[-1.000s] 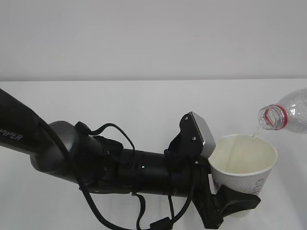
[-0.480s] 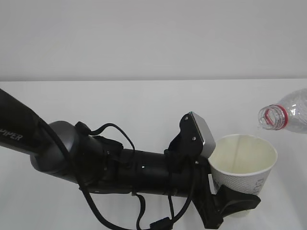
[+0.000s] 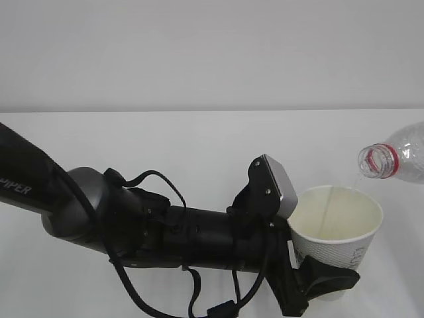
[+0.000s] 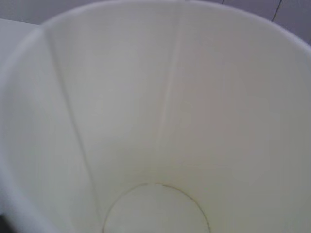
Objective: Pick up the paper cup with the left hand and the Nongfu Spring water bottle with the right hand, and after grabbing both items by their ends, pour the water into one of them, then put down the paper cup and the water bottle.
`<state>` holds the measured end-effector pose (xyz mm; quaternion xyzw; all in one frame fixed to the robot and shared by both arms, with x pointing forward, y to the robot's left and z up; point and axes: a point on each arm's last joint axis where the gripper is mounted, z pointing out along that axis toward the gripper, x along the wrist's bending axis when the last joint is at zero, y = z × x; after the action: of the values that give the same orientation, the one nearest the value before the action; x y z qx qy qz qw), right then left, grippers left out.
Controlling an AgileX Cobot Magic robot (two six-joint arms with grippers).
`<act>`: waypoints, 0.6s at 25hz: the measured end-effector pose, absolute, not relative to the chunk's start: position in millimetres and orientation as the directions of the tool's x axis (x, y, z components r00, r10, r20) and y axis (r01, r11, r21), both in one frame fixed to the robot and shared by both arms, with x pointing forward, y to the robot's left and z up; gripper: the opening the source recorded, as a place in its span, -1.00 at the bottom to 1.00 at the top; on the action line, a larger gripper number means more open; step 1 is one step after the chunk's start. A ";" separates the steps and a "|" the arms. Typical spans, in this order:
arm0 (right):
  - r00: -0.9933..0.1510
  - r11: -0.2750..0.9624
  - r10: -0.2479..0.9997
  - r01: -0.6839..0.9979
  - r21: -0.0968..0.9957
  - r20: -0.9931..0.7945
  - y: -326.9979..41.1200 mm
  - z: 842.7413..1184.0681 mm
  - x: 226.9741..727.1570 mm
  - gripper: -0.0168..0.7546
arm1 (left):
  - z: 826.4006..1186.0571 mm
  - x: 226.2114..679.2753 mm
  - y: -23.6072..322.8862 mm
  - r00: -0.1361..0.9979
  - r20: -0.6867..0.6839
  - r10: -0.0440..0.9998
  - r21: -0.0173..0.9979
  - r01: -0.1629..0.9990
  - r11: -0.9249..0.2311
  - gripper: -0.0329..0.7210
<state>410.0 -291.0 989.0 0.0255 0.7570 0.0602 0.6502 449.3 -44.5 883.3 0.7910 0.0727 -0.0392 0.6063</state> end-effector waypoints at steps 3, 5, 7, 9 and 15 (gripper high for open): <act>-0.153 0.992 0.114 -0.040 0.122 -0.982 -291.0 989.0 410.0 0.08 | 883.3 449.3 -44.5 0.986 -0.150 0.067 0.953 0.163 -0.254 0.53; -0.153 0.992 0.114 -0.039 0.121 -0.982 -291.1 989.0 410.0 0.08 | 883.3 449.3 -44.5 0.986 -0.150 0.067 0.953 0.163 -0.254 0.53; -0.153 0.992 0.114 -0.039 0.121 -0.982 -291.1 989.0 410.0 0.08 | 883.3 449.3 -44.5 0.986 -0.150 0.067 0.953 0.163 -0.254 0.53; -0.153 0.992 0.112 -0.039 0.119 -0.982 -291.1 989.0 410.0 0.08 | 883.3 449.3 -44.5 0.986 -0.150 0.067 0.953 0.163 -0.254 0.53; -0.152 0.993 0.100 -0.041 0.107 -0.983 -291.1 989.0 410.0 0.08 | 883.3 449.3 -44.5 0.986 -0.150 0.067 0.953 0.163 -0.254 0.53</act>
<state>410.0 -291.1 989.0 0.0194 0.7571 0.0541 0.6507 449.3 -44.5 883.3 0.7910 0.0727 -0.0392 0.6063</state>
